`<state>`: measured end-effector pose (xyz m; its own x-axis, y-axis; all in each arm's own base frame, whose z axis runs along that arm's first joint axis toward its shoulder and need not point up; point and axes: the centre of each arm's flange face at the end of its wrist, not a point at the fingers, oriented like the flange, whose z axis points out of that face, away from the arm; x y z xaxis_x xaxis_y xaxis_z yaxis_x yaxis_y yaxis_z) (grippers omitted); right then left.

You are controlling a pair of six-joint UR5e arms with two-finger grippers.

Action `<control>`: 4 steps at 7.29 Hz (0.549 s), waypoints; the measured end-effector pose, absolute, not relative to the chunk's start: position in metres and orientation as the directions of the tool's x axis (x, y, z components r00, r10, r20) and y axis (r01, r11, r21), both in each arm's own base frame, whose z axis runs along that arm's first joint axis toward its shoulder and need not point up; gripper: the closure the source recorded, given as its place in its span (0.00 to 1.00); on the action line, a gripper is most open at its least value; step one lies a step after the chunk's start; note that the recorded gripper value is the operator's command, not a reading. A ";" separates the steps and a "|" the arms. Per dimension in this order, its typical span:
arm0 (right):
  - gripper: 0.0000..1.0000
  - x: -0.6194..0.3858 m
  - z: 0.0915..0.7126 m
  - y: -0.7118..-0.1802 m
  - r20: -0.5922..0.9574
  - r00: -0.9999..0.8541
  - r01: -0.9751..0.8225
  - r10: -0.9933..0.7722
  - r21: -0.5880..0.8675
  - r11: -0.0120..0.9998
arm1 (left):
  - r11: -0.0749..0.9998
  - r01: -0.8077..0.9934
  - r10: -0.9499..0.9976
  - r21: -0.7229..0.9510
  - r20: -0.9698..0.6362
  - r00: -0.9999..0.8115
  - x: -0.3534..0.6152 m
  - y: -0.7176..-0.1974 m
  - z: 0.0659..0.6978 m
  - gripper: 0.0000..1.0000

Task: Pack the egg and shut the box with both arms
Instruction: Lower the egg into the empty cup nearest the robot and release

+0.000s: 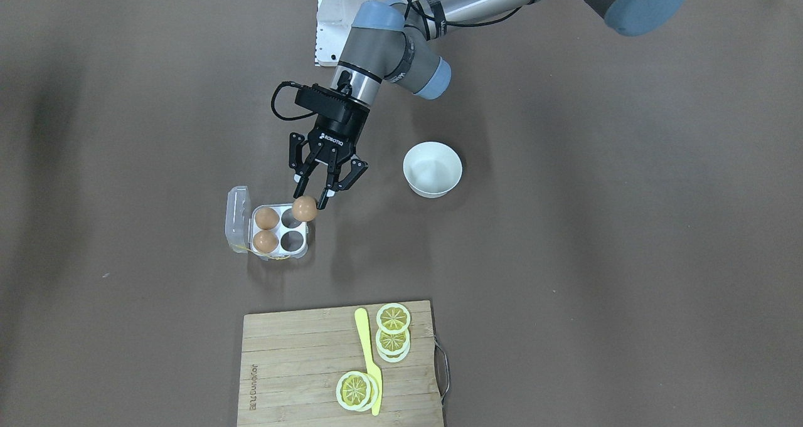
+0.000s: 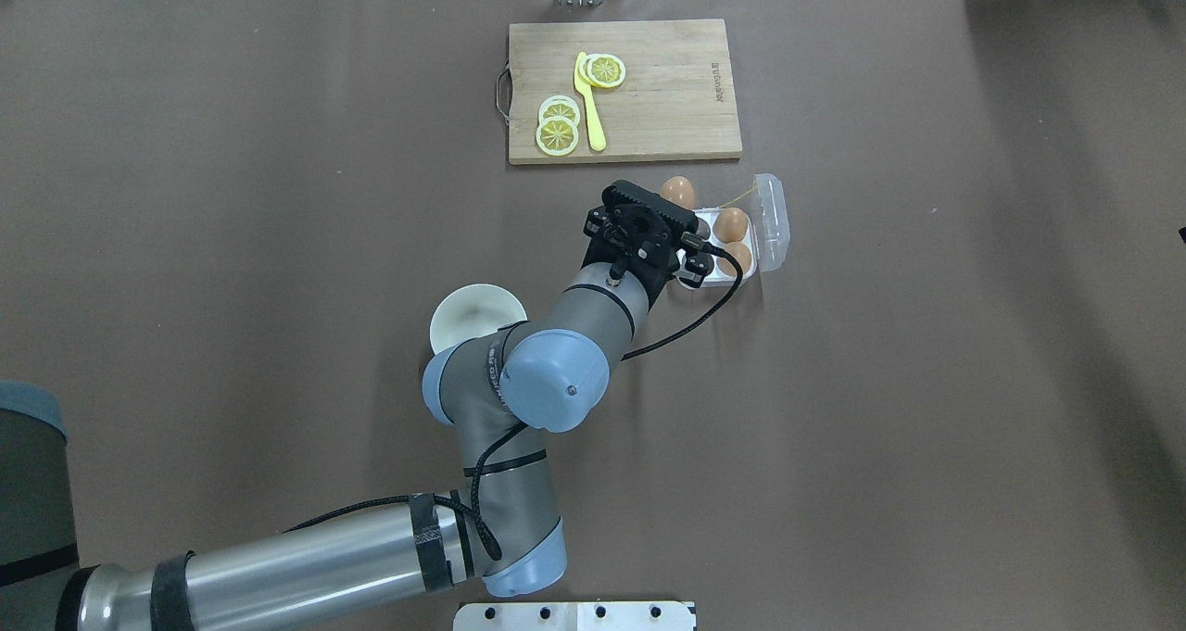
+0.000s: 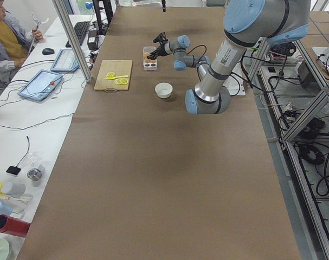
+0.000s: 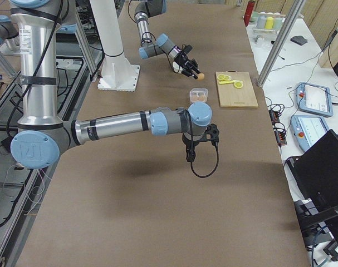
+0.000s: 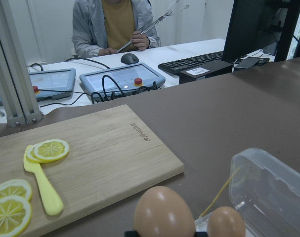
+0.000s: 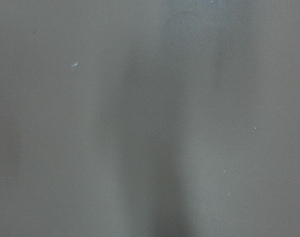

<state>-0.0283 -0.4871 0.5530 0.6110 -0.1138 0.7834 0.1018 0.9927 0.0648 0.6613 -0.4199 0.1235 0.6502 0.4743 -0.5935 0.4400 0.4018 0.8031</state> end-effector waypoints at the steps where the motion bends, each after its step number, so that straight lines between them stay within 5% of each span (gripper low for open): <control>1: 0.00 -0.031 0.550 -0.494 0.783 0.610 0.103 -0.119 0.070 0.992 | 0.384 0.431 0.466 0.817 -0.574 0.673 0.675 -0.420 0.123 1.00; 4: 0.00 -0.039 0.551 -0.517 0.784 0.610 0.109 -0.117 0.064 0.992 | 0.371 0.404 0.438 0.836 -0.541 0.718 0.709 -0.423 0.122 1.00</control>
